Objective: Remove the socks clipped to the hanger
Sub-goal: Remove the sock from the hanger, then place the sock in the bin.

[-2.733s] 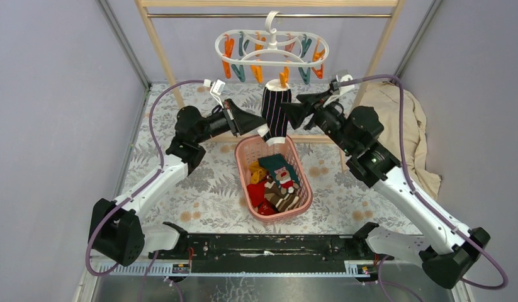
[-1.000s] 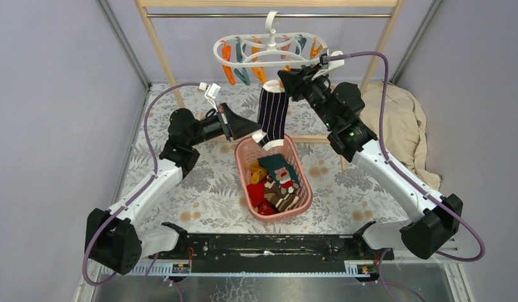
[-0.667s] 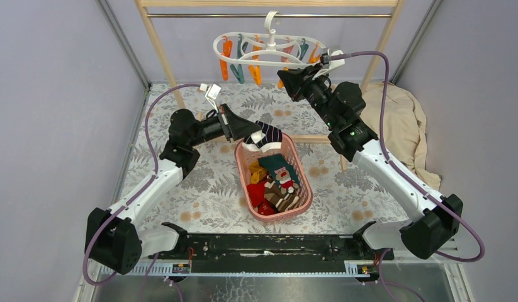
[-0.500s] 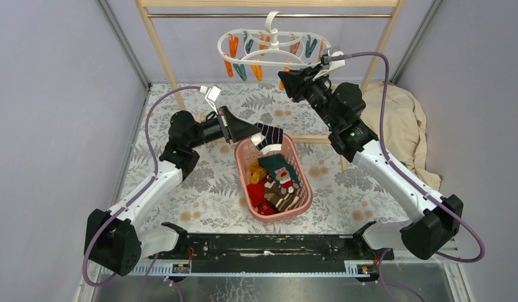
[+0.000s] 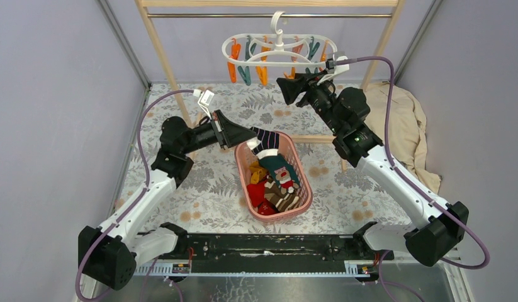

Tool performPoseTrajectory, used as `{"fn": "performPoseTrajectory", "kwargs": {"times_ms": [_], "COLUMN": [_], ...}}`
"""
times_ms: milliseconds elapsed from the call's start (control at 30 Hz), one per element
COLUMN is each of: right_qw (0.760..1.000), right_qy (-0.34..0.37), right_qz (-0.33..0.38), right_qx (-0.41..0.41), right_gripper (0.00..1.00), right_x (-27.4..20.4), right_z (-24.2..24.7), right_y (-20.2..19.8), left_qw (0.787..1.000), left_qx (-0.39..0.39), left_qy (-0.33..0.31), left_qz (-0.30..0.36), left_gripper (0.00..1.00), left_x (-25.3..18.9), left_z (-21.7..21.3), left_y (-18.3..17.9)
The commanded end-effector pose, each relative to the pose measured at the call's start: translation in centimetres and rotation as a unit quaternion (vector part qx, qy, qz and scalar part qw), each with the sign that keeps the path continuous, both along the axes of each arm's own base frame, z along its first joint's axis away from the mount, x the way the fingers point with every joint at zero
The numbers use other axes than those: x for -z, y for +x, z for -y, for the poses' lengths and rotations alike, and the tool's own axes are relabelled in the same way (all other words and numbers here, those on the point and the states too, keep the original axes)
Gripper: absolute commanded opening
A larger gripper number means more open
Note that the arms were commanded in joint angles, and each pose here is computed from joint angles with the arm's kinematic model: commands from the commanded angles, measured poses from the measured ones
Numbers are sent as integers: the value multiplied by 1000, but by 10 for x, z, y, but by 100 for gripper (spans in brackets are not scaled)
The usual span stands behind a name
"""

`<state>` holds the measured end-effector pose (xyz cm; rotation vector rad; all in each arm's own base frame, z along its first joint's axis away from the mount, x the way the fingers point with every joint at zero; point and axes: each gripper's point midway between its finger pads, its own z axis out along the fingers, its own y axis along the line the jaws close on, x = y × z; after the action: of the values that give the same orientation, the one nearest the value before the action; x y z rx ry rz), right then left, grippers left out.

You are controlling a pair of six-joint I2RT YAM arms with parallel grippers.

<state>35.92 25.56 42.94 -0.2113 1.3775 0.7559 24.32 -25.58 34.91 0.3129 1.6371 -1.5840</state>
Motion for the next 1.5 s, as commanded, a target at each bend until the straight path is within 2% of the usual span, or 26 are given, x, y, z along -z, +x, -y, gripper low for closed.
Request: {"fn": "performPoseTrajectory", "kwargs": {"times_ms": [0, 233, 433, 533, 633, 933, 1467], "right_qw": [1000, 999, 998, 996, 992, 979, 970], "right_qy": [8, -6, -18, -36, -53, -95, -92], "right_qz": [11, -11, -41, -68, -93, -159, -214], "right_qx": [-11, -30, -47, -55, -72, -85, -71], "right_gripper": [66, 71, 79, 81, 89, 99, 100], "right_x": [-18, -17, -6, 5, 15, 58, 100], "right_z": [3, -5, -8, -12, -17, -2, 47], "right_y": [-9, -10, -16, -15, -19, -49, -121], "left_qw": [1000, 1000, 1000, 1000, 1000, 999, 999], "left_qx": [-5, -10, -15, -18, -20, -29, -33], "left_qy": [12, 12, 14, 18, 19, 32, 24], "left_qz": [0, 4, 1, -4, -4, -6, 12], "left_gripper": [1, 1, 1, 1, 1, 1, 1], "left_x": [2, -7, -7, -4, -4, -6, -34], "left_z": [-4, -6, -10, -11, -13, -20, -25], "left_y": [-3, -6, -13, -15, -18, -29, -42]}}
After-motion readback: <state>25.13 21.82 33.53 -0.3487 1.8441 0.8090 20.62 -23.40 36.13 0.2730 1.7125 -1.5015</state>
